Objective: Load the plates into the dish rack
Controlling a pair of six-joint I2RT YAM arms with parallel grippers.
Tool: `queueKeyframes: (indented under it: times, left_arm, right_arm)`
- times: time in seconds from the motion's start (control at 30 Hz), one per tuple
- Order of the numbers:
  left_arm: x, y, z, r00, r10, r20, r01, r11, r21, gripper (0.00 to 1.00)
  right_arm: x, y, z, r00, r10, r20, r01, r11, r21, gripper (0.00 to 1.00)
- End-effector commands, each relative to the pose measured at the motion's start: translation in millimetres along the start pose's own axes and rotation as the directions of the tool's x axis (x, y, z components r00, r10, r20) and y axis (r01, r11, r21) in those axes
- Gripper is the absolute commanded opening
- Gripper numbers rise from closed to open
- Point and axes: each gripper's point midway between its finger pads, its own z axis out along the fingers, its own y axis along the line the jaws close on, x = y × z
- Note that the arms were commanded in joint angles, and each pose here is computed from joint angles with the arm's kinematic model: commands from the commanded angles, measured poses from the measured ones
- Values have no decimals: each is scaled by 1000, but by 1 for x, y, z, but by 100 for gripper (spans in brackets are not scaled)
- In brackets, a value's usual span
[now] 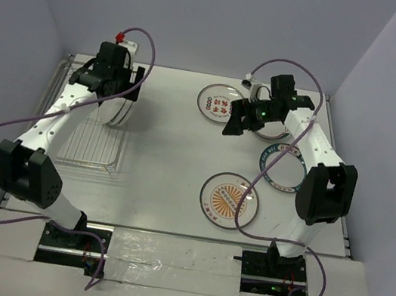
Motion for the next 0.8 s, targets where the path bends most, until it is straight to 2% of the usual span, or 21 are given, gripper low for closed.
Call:
queueKeyframes:
  times: [0.0, 0.03, 0.2, 0.4, 0.6, 0.77]
  left_arm:
    - [-53, -12, -56, 983, -81, 163, 57, 987, 149, 99]
    - [-57, -13, -66, 979, -88, 182, 56, 984, 171, 99]
    - [-66, -35, -94, 966, -102, 236, 19, 944, 330, 99]
    - [-65, -38, -98, 964, -106, 245, 12, 935, 354, 99]
    - [-64, -39, -100, 960, -107, 260, 6, 933, 360, 99]
    - [-65, -41, -100, 957, -115, 265, 9, 930, 367, 99]
  right_arm:
    - [44, -10, 3, 982, -85, -169, 77, 996, -50, 100]
    - [61, -11, 4, 967, -114, -229, 97, 992, -85, 99]
    - [105, -20, 9, 907, -203, -368, 152, 975, -163, 96]
    - [145, -38, 25, 835, -228, -501, 144, 969, -202, 89]
    - [177, -48, 36, 788, -232, -570, 105, 963, -247, 85]
    - [199, -45, 41, 755, -244, -609, 79, 955, -286, 74]
